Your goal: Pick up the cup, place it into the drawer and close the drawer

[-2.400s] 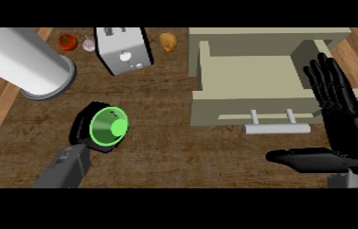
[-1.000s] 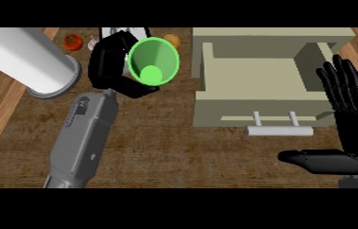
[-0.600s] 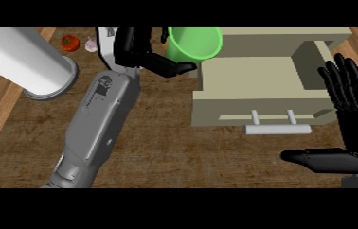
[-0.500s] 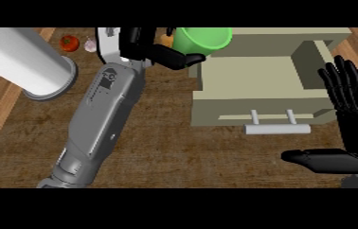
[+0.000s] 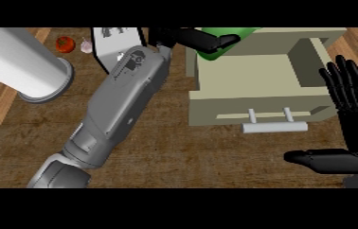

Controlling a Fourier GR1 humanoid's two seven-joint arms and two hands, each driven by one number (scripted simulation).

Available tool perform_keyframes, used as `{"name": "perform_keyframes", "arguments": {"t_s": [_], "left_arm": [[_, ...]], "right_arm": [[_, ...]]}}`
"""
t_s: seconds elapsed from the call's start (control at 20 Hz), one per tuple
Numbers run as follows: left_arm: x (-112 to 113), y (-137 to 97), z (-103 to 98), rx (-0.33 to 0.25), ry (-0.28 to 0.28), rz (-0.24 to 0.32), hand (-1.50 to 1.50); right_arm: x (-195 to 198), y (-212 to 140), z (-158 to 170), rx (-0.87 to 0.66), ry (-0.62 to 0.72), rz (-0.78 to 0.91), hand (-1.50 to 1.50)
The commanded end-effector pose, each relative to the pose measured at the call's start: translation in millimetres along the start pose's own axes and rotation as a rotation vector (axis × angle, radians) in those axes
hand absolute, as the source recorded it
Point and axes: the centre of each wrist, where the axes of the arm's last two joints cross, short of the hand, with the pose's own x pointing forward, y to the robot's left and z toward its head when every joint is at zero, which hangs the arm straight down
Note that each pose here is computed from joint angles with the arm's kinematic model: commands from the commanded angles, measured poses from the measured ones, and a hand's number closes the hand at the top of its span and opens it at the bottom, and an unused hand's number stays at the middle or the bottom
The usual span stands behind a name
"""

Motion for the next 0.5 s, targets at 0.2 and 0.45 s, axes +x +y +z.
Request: {"name": "perform_keyframes", "arguments": {"t_s": [0.2, 0.45], "left_arm": [[-10.9, -22.4, -5.0, 0.007, 0.066, -0.071, 1.5], [-28.8, -25.5, 6.9, 0.001, 0.098, -0.115, 1.5]], "right_arm": [[1.6, -7.6, -23.5, 0.019, -0.01, 0.001, -1.5], [-4.2, -6.6, -15.4, 0.03, -0.03, -0.007, -1.5]]}}
